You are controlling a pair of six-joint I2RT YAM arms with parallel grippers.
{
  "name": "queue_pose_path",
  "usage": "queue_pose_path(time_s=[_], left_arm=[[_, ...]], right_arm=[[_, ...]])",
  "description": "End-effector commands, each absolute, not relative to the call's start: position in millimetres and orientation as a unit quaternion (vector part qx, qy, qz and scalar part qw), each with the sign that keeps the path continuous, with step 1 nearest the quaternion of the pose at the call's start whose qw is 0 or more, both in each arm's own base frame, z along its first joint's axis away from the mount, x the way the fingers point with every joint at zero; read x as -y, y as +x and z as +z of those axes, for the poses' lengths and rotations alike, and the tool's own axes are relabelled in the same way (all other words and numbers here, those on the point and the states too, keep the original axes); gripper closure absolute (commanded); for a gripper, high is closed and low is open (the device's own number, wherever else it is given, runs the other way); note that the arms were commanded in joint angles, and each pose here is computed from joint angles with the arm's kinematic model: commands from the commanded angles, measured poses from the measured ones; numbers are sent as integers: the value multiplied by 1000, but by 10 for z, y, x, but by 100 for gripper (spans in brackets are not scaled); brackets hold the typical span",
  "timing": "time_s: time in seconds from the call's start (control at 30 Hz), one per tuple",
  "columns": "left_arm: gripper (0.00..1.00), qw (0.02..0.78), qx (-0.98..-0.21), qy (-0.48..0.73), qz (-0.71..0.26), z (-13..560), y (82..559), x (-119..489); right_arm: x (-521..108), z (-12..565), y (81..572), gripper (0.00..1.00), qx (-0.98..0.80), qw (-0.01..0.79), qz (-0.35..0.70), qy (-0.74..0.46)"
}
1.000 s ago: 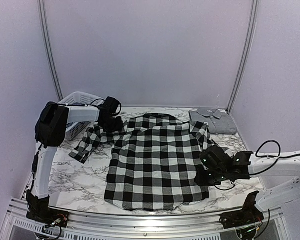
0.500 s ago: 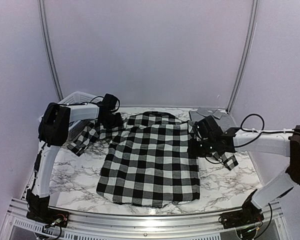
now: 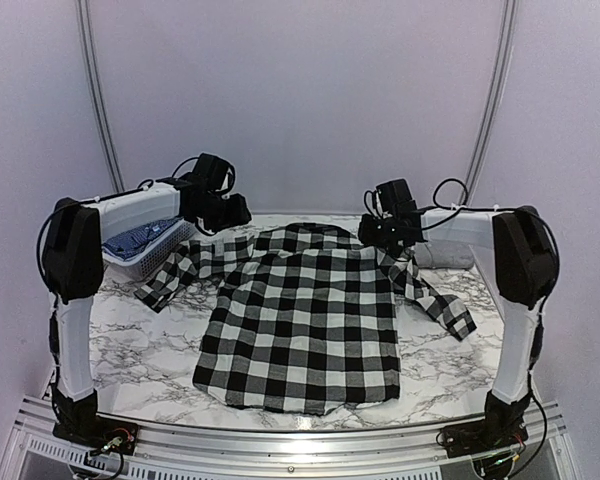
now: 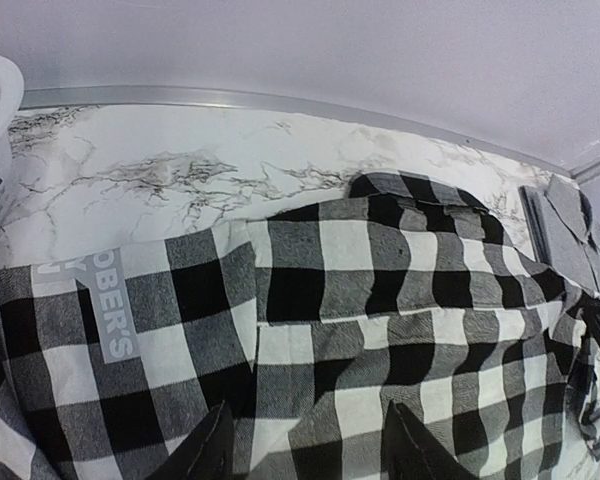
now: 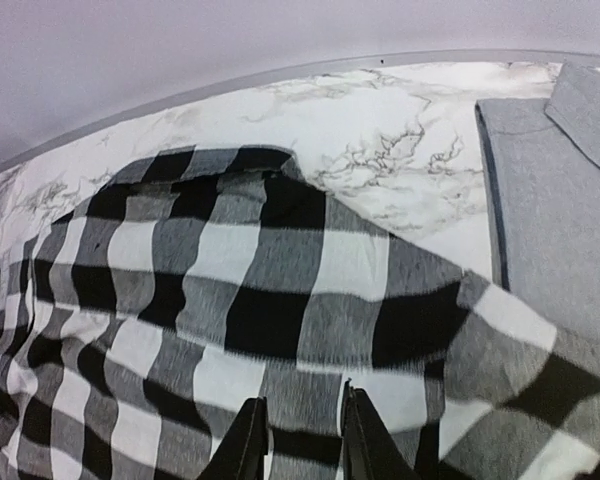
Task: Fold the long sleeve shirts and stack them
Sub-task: Move the flattened shirt to the center of the board.
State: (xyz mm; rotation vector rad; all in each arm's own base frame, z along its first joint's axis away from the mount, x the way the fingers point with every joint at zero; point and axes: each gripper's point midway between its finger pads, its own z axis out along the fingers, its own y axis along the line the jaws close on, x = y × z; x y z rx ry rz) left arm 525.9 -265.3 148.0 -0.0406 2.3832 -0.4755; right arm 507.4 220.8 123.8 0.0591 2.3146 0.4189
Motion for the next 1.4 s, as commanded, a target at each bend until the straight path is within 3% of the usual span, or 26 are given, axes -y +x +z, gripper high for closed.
queue_pose_path(time_s=[0.0, 0.6, 0.83, 1.1, 1.37], left_arm=[[47, 337, -921, -1, -195, 1620, 4938, 2682], [47, 316, -928, 1, -199, 1662, 3840, 2554], [47, 276, -945, 6, -178, 1266, 3274, 2422], [47, 231, -963, 29, -132, 765, 2698, 2311], [47, 203, -974, 11, -100, 498, 2258, 2039]], right_arm=[[-2292, 1215, 5530, 78, -901, 392, 186, 8], [-2061, 91, 5725, 82, -942, 290, 161, 57], [-1939, -145, 5988, 81, -945, 278, 162, 60], [-2049, 177, 6149, 73, -936, 305, 174, 21], [-2318, 1039, 5909, 68, -924, 348, 157, -36]])
